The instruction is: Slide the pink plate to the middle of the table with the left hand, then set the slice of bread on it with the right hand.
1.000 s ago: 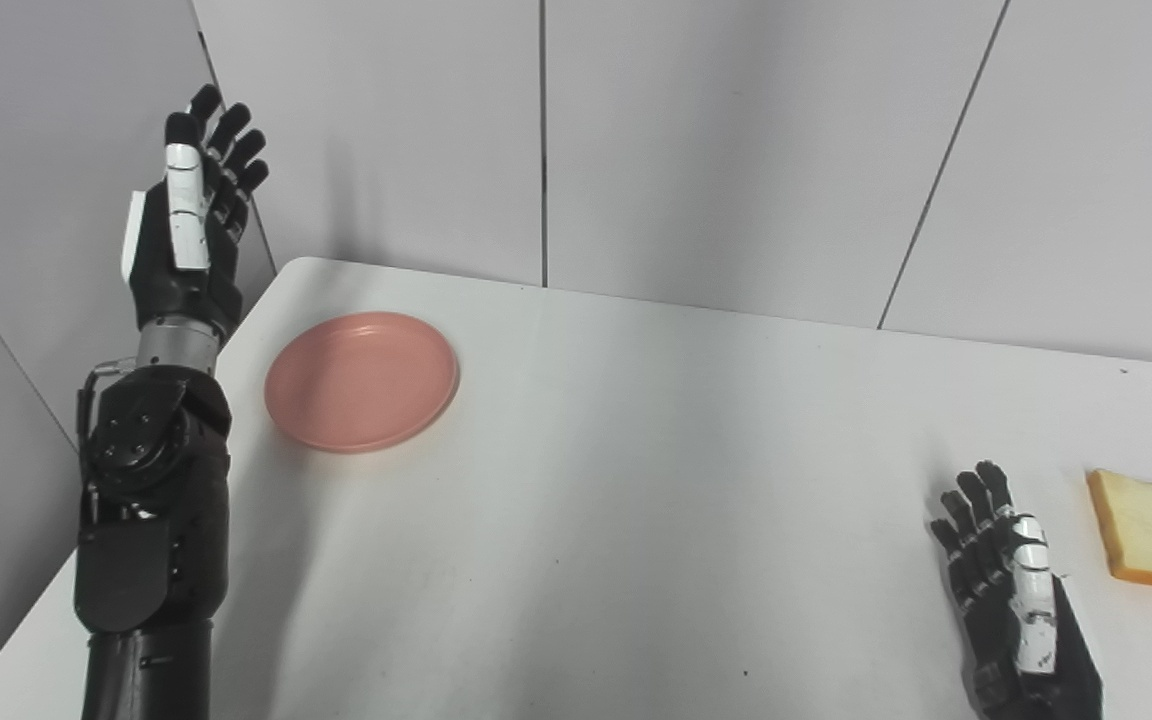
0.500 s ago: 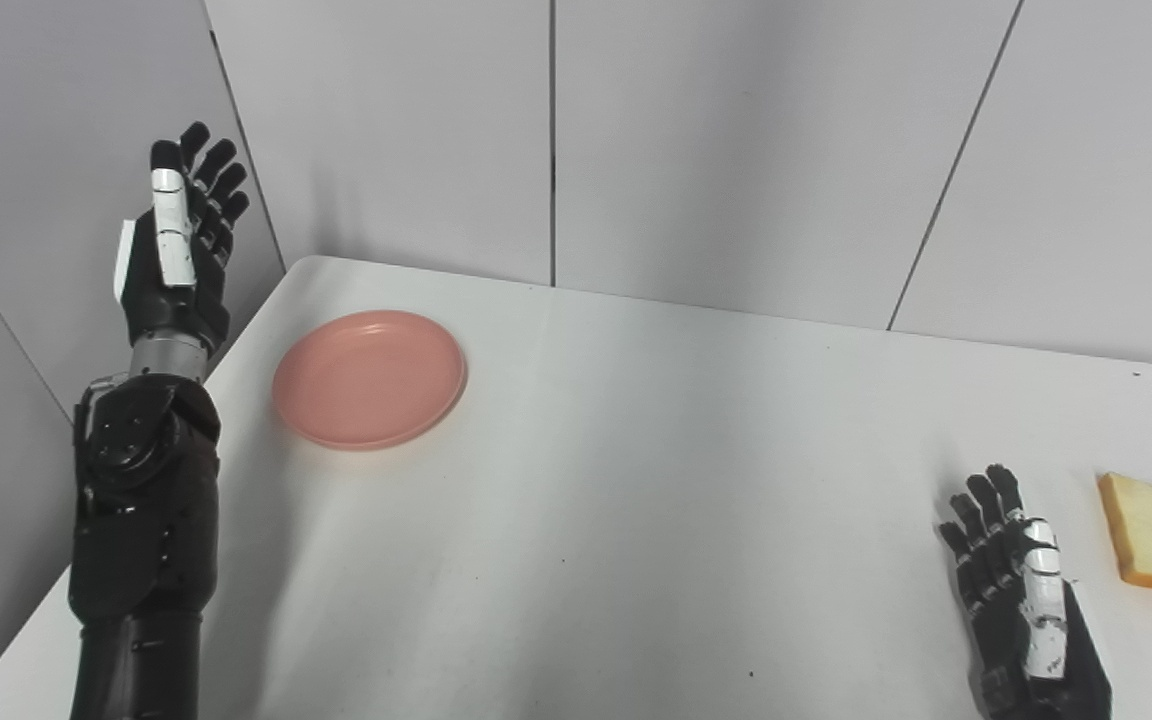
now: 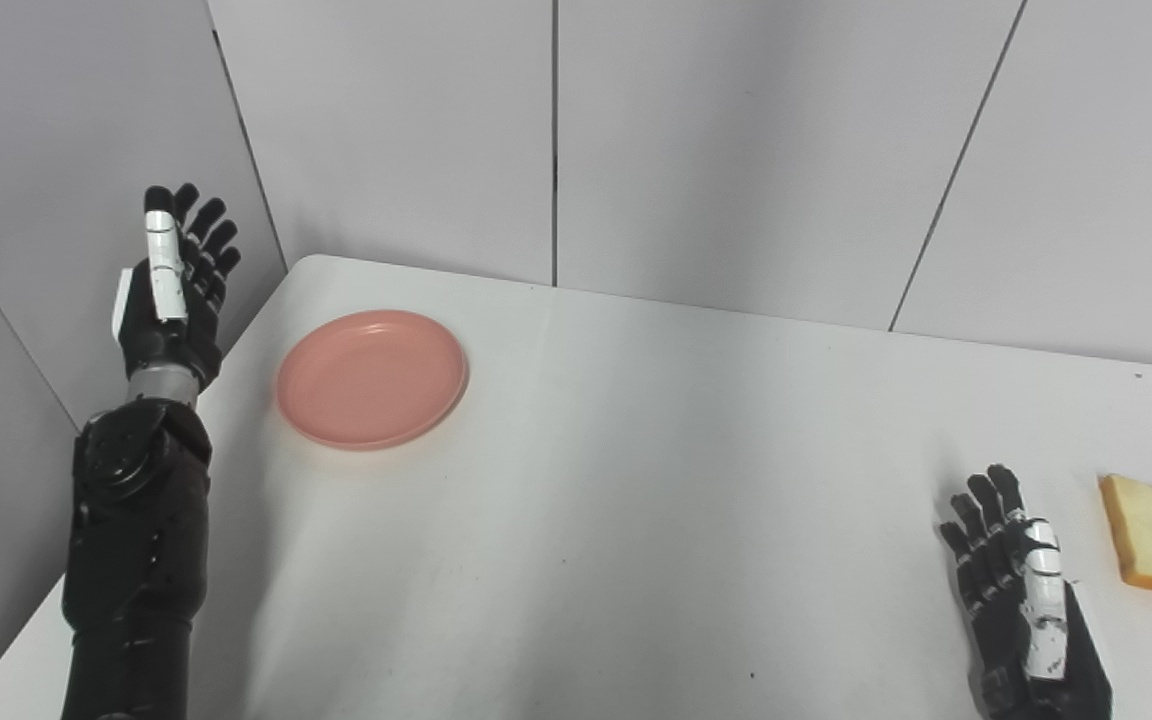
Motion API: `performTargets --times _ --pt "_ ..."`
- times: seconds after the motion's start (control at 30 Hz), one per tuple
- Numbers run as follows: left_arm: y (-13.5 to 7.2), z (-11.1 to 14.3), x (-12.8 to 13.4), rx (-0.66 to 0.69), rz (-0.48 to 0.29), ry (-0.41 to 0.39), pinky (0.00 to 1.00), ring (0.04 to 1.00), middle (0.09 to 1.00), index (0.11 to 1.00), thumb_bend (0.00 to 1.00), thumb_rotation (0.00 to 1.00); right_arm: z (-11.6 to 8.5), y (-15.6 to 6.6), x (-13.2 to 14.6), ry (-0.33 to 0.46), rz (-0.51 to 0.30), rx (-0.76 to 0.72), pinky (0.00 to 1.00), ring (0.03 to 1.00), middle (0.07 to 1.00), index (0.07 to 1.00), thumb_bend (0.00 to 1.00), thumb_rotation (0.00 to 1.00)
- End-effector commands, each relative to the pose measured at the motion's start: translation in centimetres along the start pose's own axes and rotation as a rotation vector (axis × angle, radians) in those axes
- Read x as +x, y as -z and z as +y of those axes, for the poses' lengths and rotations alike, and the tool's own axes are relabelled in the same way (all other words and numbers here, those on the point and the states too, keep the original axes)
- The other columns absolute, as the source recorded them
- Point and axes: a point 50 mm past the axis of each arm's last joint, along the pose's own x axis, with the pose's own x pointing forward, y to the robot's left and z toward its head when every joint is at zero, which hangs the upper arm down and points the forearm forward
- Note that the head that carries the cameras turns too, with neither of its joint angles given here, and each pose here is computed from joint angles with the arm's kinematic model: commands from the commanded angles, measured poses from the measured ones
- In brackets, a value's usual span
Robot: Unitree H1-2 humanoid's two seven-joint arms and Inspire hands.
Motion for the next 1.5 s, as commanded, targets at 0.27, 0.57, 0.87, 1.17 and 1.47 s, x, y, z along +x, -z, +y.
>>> performTargets --times 0.27,0.57,0.87,1.17,1.47 --pt "-0.5 0.3 1.1 -0.032 -0.044 -0.01 0.94 0.915 0.905 0.902 0.85 0.93 0.4 -1.6 0.5 -0.007 -0.067 0.003 1.0 1.0 1.0 1.0 0.51 1.0" --pt "1.8 0.8 1.1 -0.055 0.024 -0.041 0.96 0.934 0.923 0.918 0.85 0.91 0.4 -1.7 0.5 -0.008 -0.062 -0.003 1.0 1.0 1.0 1.0 0.5 1.0" --pt "3.7 1.7 1.2 -0.074 0.072 -0.047 0.97 0.948 0.931 0.92 0.9 0.91 0.2 -1.7 0.5 -0.011 -0.063 0.0 1.0 1.0 1.0 1.0 0.51 1.0" --pt "5.6 1.9 1.0 -0.058 0.116 -0.047 0.94 0.928 0.914 0.909 0.93 0.92 0.3 -1.6 0.5 -0.015 -0.06 0.004 1.0 1.0 1.0 1.0 0.51 1.0" --pt "7.3 0.7 0.8 -0.082 0.175 -0.04 0.92 0.91 0.899 0.899 0.89 0.92 0.3 -1.8 0.4 -0.006 -0.063 0.0 1.0 1.0 1.0 1.0 0.52 1.0"
